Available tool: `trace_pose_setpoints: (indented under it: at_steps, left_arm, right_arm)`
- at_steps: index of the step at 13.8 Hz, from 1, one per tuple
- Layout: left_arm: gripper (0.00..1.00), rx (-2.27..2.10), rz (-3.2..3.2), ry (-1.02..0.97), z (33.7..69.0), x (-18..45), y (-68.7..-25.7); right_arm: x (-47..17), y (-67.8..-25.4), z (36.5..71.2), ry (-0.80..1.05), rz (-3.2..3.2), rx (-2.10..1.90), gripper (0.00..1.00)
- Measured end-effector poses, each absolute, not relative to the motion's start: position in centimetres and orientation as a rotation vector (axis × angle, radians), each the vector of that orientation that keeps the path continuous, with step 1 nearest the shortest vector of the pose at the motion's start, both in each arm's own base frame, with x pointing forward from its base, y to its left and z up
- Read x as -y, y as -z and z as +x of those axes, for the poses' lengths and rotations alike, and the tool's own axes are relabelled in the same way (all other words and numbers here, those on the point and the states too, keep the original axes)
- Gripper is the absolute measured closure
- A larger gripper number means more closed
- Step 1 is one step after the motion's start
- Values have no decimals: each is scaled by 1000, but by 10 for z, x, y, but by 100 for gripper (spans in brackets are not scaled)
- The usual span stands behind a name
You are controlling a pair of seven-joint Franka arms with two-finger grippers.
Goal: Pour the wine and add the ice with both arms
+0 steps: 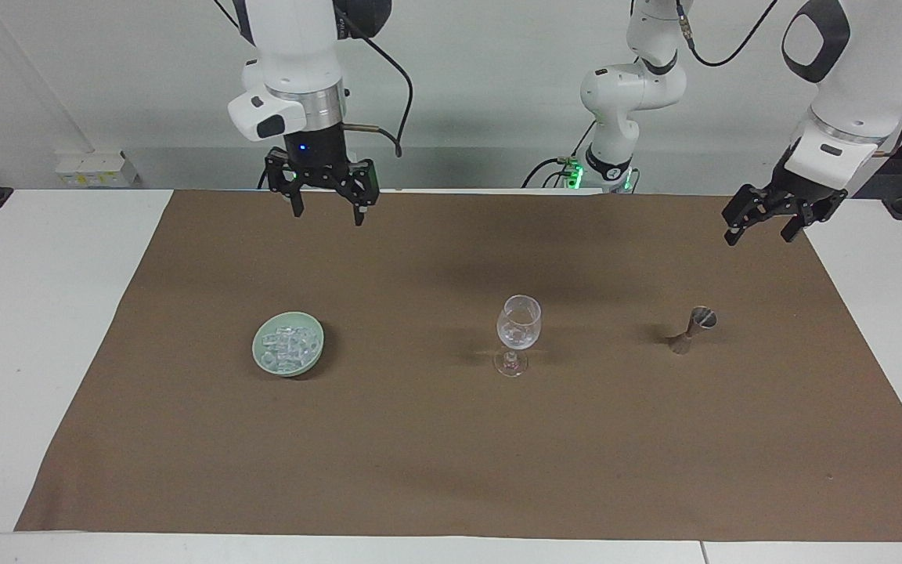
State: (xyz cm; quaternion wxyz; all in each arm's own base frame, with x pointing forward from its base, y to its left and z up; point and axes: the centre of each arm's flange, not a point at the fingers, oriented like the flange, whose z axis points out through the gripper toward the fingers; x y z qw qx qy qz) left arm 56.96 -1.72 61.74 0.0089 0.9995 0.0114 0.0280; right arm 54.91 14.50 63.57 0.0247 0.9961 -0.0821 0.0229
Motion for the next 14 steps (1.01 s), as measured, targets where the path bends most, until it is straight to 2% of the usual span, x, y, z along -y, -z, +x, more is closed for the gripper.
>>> trace_pose_setpoints:
  at_steps: [3,7,14]
  left_arm:
    - [0,-36,3122,-88,570,17,-618]
    - [0,-35,3123,-93,570,17,-619]
    - [0,-35,3121,-120,570,17,-628]
  right_arm:
    - [-99,-630,555,33,3137,234,0]
    - [-85,-615,544,109,3116,232,0]
    - [-53,-604,532,121,3118,197,0]
